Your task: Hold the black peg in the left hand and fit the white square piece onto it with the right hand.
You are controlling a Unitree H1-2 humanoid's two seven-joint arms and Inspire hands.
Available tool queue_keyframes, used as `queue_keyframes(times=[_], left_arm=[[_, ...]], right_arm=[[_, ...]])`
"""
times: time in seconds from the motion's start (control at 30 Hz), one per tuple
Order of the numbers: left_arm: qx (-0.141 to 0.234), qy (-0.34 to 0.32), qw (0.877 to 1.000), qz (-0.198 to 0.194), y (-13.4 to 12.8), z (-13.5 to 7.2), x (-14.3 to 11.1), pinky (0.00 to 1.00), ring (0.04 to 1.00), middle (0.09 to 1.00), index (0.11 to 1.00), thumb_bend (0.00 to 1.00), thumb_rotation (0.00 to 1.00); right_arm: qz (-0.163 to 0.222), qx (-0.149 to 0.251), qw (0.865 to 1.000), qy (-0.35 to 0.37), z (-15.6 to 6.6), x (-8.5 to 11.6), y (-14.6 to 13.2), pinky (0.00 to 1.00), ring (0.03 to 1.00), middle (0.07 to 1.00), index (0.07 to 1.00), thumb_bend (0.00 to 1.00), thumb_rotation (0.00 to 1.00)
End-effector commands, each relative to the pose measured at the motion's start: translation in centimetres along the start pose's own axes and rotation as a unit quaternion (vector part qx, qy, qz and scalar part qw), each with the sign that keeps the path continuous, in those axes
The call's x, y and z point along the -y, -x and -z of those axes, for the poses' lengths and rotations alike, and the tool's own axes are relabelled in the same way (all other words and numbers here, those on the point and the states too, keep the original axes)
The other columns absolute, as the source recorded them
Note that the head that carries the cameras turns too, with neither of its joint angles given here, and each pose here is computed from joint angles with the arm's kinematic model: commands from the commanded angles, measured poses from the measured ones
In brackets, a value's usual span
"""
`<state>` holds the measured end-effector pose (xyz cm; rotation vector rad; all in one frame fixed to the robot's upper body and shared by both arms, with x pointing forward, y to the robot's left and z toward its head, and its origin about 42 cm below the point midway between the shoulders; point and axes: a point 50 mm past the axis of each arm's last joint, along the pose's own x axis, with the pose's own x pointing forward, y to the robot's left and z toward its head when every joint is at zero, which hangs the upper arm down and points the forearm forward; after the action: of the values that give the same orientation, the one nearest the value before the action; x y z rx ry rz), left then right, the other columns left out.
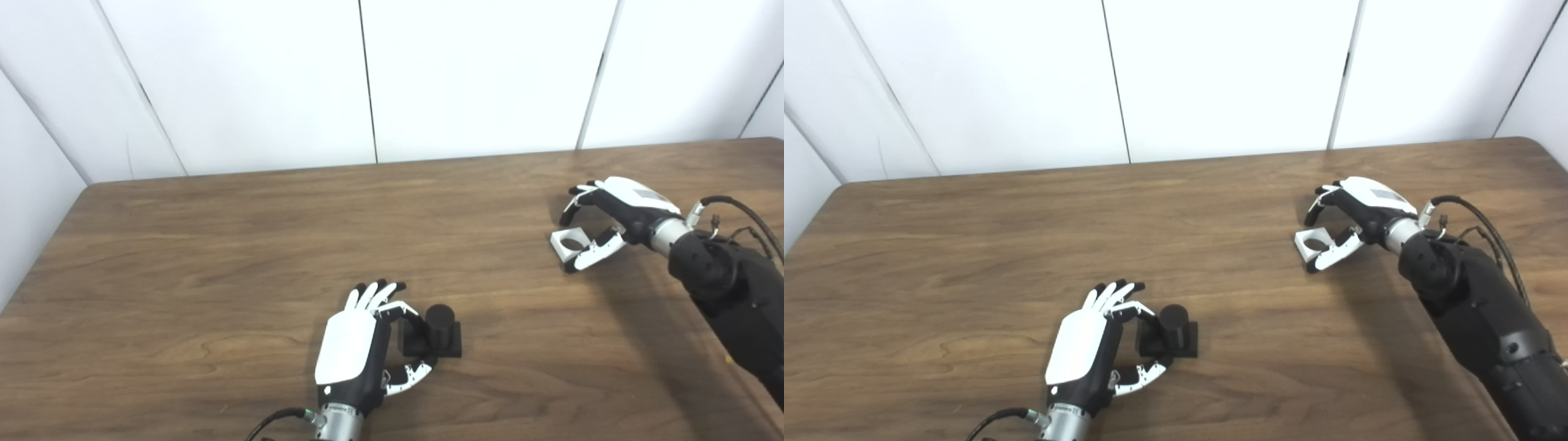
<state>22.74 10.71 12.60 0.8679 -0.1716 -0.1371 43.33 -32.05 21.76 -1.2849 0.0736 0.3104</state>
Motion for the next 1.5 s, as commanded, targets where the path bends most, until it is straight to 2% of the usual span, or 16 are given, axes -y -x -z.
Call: queue_keyframes(times=[0.0,0.43,0.47,0.5,0.53,0.6,1.2,1.47], left_arm=[[-0.025,0.005,0.999,0.035,1.1,0.0,2.2,0.99,0.945,0.881,0.492,0.51,0.08],[-0.022,0.004,0.999,0.033,1.1,-0.3,2.3,0.99,0.942,0.877,0.492,0.51,0.08],[-0.022,0.003,0.999,0.034,1.1,-0.2,2.3,0.99,0.942,0.876,0.492,0.51,0.08],[-0.022,0.003,0.999,0.034,1.1,-0.2,2.3,0.99,0.942,0.876,0.492,0.51,0.08],[-0.023,0.002,0.999,0.035,1.0,-0.2,2.3,0.99,0.943,0.877,0.492,0.51,0.08],[-0.024,0.001,0.999,0.037,1.0,-0.1,2.3,1.0,0.946,0.879,0.492,0.51,0.08],[-0.024,0.003,0.999,0.034,1.0,-0.3,2.2,1.0,0.951,0.882,0.492,0.51,0.08],[-0.025,0.0,0.999,0.033,1.0,-0.2,2.2,1.0,0.953,0.882,0.492,0.51,0.08]], right_arm=[[0.028,0.026,0.999,0.025,-1.0,2.8,-0.6,1.0,1.0,0.934,0.638,0.93,0.24],[0.024,0.028,0.999,0.024,-0.9,2.5,-0.5,1.0,1.0,0.921,0.59,0.9,0.22],[0.025,0.029,0.999,0.023,-0.9,2.5,-0.5,1.0,1.0,0.918,0.563,0.82,0.2],[0.025,0.03,0.999,0.021,-0.9,2.4,-0.5,1.0,1.0,0.916,0.528,0.68,0.18],[0.026,0.03,0.999,0.02,-0.9,2.4,-0.5,1.0,1.0,0.915,0.509,0.6,0.16],[0.026,0.032,0.999,0.018,-0.9,2.4,-0.5,1.0,1.0,0.912,0.494,0.54,0.15],[0.023,0.041,0.999,0.019,-0.6,1.9,-0.3,1.0,0.991,0.903,0.49,0.53,0.15],[0.03,0.054,0.998,0.017,-1.4,2.1,0.1,1.0,0.999,0.907,0.49,0.52,0.15]])
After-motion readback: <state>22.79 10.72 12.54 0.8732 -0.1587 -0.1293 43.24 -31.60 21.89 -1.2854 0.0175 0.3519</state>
